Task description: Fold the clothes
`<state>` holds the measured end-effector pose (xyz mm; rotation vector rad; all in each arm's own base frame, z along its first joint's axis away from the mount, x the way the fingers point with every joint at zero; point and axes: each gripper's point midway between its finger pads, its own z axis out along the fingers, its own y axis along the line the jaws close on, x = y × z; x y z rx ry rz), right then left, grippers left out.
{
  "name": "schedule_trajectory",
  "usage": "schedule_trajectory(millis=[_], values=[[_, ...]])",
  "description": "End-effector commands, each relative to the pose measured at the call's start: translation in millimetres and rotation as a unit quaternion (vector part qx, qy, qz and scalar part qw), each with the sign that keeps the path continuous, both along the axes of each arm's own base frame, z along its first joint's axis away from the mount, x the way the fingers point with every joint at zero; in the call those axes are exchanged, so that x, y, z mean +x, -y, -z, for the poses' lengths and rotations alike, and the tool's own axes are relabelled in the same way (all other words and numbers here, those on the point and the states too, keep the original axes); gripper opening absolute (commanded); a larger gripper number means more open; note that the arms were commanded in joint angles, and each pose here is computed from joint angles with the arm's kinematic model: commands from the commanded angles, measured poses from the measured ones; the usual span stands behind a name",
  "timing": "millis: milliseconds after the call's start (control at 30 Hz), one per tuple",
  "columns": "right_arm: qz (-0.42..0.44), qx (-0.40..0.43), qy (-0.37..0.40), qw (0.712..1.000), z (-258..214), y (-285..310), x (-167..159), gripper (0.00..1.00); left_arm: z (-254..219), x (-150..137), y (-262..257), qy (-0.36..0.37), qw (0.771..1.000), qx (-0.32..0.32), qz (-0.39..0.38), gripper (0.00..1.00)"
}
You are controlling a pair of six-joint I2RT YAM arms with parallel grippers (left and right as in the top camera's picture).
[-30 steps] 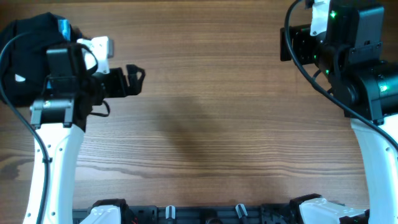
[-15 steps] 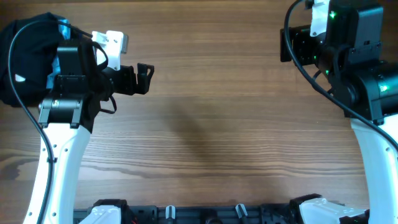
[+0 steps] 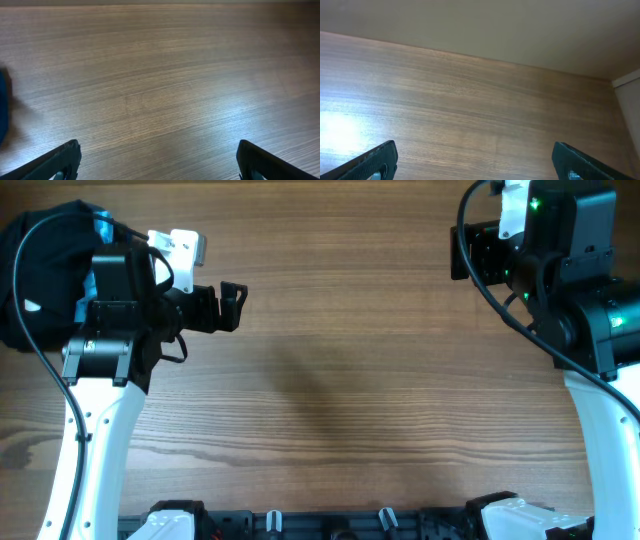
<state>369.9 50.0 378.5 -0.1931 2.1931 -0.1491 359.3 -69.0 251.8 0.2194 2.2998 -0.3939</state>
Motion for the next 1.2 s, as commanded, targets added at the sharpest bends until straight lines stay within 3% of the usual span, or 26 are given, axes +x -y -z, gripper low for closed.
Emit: schedule_trajectory(millis=[0, 233, 467, 600, 800, 933, 1167], values=[[0.004, -0.008, -0.002, 1.0, 2, 2, -1, 1.0, -4, -1, 0, 0.009, 1.0, 0.01, 0.006, 1.0], [0.008, 0.011, 0.074, 0.997, -49, 16, -47, 1.0, -4, -1, 0, 0.009, 1.0, 0.01, 0.006, 1.0], [0.062, 0.037, 0.131, 0.989, -65, 64, -96, 1.0, -4, -1, 0, 0.009, 1.0, 0.01, 0.006, 1.0], [0.041, 0.063, 0.229, 0.971, -62, 65, -104, 1.0, -3, -1, 0, 0.008, 1.0, 0.01, 0.006, 1.0], [-0.023, 0.079, 0.338, 0.938, -11, 45, -121, 1.0, -3, -1, 0, 0.008, 1.0, 0.01, 0.006, 1.0], [-0.042, 0.086, 0.346, 0.933, 54, 37, -130, 1.0, -3, -1, 0, 0.008, 1.0, 0.01, 0.006, 1.0], [-0.068, 0.091, 0.404, 0.907, 90, 27, -137, 1.0, -3, -1, 0, 0.008, 1.0, 0.01, 0.006, 1.0]])
